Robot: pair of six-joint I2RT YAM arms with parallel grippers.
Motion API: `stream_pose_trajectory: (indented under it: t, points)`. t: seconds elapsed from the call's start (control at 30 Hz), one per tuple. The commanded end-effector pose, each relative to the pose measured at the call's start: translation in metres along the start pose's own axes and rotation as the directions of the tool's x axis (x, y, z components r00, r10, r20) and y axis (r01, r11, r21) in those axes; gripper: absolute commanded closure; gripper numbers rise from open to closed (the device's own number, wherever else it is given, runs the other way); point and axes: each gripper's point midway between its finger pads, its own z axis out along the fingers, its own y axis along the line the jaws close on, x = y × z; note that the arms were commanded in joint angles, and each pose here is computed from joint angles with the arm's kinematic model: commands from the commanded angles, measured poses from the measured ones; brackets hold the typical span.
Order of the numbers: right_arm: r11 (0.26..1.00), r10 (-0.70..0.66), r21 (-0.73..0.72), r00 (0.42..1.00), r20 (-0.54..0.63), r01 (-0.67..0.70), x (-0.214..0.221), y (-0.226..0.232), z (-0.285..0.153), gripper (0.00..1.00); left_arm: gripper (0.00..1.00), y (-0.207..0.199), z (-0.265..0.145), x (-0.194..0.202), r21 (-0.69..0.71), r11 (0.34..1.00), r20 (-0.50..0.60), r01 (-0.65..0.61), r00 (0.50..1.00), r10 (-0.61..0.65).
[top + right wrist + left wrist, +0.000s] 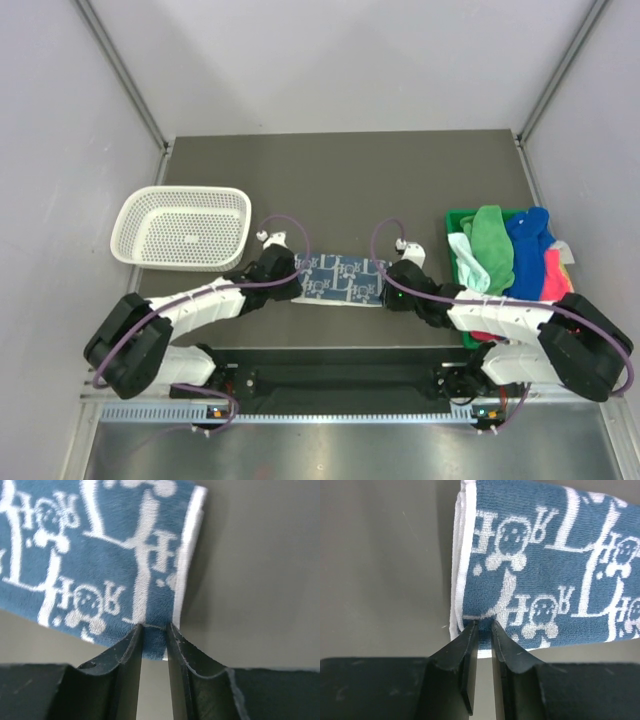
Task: Fold and stack the towels
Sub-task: Smooth out wrinkles on the folded towel, then neatly place the folded towel into the bin
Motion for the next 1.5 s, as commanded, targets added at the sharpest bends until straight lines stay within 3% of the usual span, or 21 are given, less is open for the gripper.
stream_pose_trajectory:
  t: [0.0, 0.27, 0.4, 0.53, 0.63, 0.9, 1.07, 1.27, 1.47]
  points:
    - [0.998, 0.056, 0.003, 0.998, -0.023, -0.056, 0.02, -0.006, 0.004, 0.73, 0.79, 0.01, 0.006, 0.009, -0.045, 0.999, -0.007, 0.02, 1.0, -0.02]
    - [0.998, 0.049, 0.032, 0.999, 0.003, -0.049, 0.011, -0.009, -0.001, 0.72, 0.79, 0.006, -0.009, 0.004, -0.051, 0.999, -0.017, 0.012, 1.0, -0.012]
    - [0.998, 0.03, 0.057, 0.999, 0.019, -0.031, 0.001, -0.012, -0.004, 0.71, 0.61, -0.004, -0.034, -0.026, -0.058, 0.998, 0.054, -0.001, 0.999, 0.004]
    - [0.998, 0.03, 0.059, 0.999, 0.022, -0.032, -0.001, -0.014, -0.003, 0.71, 0.36, -0.001, -0.046, -0.051, -0.104, 0.995, 0.118, -0.004, 0.993, 0.016]
    - [0.998, 0.036, 0.059, 0.999, 0.028, -0.037, -0.003, -0.016, -0.004, 0.71, 0.3, 0.0, -0.037, -0.051, -0.073, 0.997, 0.069, 0.006, 0.998, -0.001]
    - [0.997, 0.05, 0.056, 0.998, 0.044, -0.053, -0.006, -0.027, -0.007, 0.7, 0.23, -0.01, -0.001, -0.033, 0.131, 0.99, -0.126, 0.044, 0.992, -0.028]
    - [0.997, 0.065, 0.046, 0.997, 0.05, -0.067, -0.009, -0.03, -0.009, 0.69, 0.2, -0.014, 0.008, -0.014, 0.177, 0.982, -0.224, 0.061, 0.974, -0.02]
    - [0.997, 0.069, 0.027, 0.996, 0.058, -0.07, -0.014, -0.032, -0.012, 0.69, 0.2, 0.011, 0.022, 0.012, 0.067, 0.993, -0.277, 0.093, 0.958, -0.071]
    - [0.998, 0.069, -0.002, 0.996, 0.062, -0.069, -0.02, -0.029, -0.012, 0.69, 0.27, 0.025, 0.033, 0.028, -0.023, 0.993, -0.31, 0.111, 0.944, -0.113]
